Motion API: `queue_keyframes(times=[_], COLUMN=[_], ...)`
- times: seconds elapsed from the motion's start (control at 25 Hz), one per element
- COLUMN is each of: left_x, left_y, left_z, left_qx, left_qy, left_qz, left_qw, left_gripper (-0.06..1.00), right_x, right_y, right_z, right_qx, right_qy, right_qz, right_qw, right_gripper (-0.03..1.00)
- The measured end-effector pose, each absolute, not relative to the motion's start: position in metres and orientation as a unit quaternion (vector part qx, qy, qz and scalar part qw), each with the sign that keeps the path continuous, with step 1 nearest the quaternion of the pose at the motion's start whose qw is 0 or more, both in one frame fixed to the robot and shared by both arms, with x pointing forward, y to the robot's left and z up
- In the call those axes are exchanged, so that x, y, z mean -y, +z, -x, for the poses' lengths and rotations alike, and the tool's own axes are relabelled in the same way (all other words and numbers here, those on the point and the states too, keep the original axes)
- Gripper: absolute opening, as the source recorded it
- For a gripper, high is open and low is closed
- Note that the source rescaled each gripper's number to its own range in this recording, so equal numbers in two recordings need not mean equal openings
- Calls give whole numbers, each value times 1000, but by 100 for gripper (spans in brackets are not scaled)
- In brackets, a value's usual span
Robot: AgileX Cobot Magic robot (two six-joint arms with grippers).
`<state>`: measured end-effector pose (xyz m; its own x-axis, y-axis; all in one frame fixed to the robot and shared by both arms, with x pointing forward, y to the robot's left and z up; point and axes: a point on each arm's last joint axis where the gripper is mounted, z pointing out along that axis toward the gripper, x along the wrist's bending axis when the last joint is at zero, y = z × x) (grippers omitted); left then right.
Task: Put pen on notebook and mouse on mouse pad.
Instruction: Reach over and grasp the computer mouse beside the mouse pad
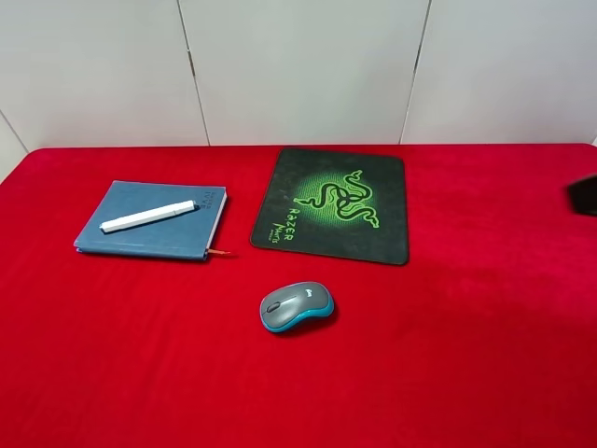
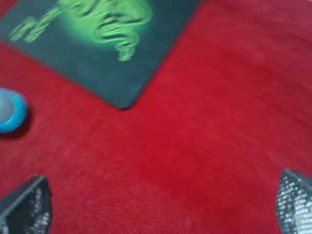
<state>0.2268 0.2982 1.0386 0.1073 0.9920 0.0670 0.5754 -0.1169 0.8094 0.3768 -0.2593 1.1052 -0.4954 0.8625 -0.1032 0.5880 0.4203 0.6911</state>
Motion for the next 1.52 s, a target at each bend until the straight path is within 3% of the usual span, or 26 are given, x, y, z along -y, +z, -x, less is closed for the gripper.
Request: queue_keyframes(times=[0.28,0.56,0.88,1.52], left_x=[-298,-298,-298,-298], left_y=[1039,1039,1039,1039], left_z=[-227,-227,-227,-227], left_qx=[-583,-583,-583,-583], left_qy=[326,326,326,326], left_qz=[-672,-672,-672,-672], left_qw=[319,319,319,319], left_gripper=[100,100,100,100], right_x=[189,129,90,39], right_y=[1064,1003,945,909], right_z=[-430,-447,-454,-495], right_qx=[-924,-974,-988,-996], right_qy=[203,132,106,75], right_qz=[-283,-140,-32,11], right_qw=[155,122,106,46], right_gripper=[100,100,100,100])
